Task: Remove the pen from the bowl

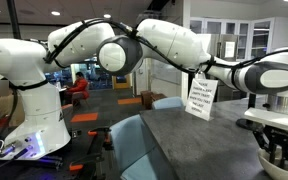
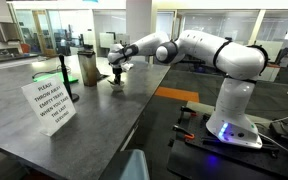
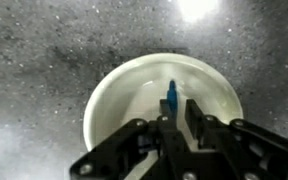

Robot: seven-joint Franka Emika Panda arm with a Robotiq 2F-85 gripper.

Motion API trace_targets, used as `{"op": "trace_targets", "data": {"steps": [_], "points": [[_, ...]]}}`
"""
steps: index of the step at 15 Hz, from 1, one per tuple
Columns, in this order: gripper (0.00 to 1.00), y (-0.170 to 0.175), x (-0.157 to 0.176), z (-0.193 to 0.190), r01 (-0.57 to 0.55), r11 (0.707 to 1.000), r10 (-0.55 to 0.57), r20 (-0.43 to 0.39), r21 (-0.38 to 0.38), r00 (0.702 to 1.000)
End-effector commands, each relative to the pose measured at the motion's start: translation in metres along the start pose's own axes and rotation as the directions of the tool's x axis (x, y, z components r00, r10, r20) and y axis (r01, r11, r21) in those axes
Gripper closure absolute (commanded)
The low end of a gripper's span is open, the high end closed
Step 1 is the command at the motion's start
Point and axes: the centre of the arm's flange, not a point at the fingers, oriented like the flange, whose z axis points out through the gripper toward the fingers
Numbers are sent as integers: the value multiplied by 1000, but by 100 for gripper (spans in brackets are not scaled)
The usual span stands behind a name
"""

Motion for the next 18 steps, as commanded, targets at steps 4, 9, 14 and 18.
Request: {"op": "trace_targets", "data": {"steps": [4, 9, 14, 18], "points": [[98, 22, 27, -11, 3, 1000, -3, -20, -11, 1000], [97, 18, 23, -33, 1, 1000, -3, -51, -28, 999], [97, -11, 15, -63, 10, 999, -11, -8, -46, 1000], [97, -44, 12, -105, 59, 996, -56, 49, -64, 997]]}}
